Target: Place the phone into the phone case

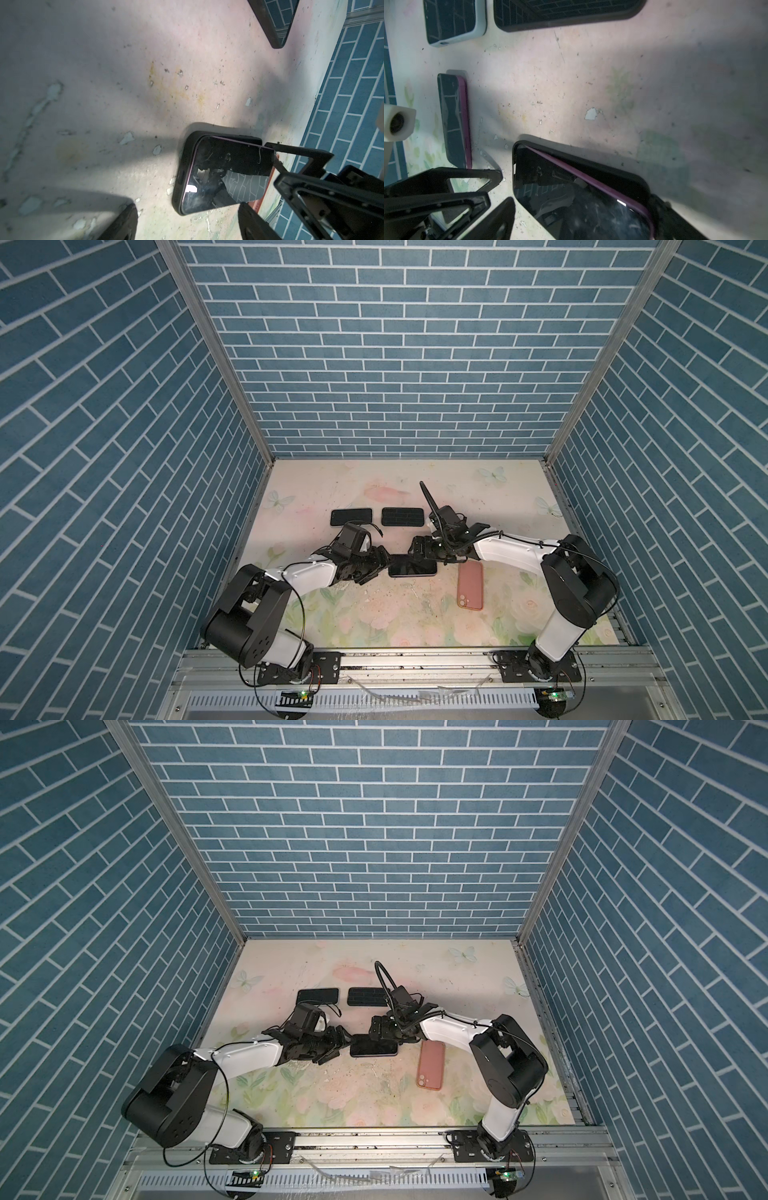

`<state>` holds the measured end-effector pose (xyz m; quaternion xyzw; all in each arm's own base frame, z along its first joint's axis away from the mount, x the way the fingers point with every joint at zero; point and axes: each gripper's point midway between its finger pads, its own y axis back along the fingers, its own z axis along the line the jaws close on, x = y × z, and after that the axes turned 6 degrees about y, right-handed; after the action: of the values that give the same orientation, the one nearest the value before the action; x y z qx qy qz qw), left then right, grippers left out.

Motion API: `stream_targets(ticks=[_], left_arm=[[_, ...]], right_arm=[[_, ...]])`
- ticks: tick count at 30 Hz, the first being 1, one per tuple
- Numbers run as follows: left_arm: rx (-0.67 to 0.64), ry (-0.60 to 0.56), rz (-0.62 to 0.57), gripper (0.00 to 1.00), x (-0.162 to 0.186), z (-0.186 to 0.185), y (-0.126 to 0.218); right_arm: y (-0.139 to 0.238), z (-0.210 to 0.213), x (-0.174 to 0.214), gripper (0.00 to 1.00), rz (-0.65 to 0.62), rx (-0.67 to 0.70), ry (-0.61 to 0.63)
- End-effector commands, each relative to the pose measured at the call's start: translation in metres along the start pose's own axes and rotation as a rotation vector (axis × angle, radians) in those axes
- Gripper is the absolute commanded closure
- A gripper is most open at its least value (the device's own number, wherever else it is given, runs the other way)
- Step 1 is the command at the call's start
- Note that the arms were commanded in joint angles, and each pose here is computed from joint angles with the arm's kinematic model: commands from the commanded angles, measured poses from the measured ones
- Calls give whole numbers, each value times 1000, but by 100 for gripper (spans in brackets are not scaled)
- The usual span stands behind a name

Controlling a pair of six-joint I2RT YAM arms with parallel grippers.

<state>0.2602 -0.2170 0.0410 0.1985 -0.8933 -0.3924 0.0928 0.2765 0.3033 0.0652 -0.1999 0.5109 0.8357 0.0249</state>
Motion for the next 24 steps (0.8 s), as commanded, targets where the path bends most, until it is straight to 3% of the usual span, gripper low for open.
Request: stream_targets(ticks=[1,7,11,13,15,20,24], left_arm=[[-49,19,1,22,5,15,-1],[-25,-8,4,22,2,5,0],[-33,-56,11,22,-2,-4,1],[-32,-73,27,22,-2,-9,0],[-34,-77,56,22,0,-9,-3],[-41,-76,86,22,-2,-15,-11],[-66,-69,97,22,-4,-13,-16]], right_arm=[[51,-6,-26,2,-116,125,91],[139,-19,-59,1,-403,261,177],[160,-43,-57,1,-545,313,115],[159,-32,-52,2,-570,216,164],[156,-23,-43,6,-543,142,190],[116,-1,6,31,-206,-17,219],[84,6,40,41,-17,-117,166]])
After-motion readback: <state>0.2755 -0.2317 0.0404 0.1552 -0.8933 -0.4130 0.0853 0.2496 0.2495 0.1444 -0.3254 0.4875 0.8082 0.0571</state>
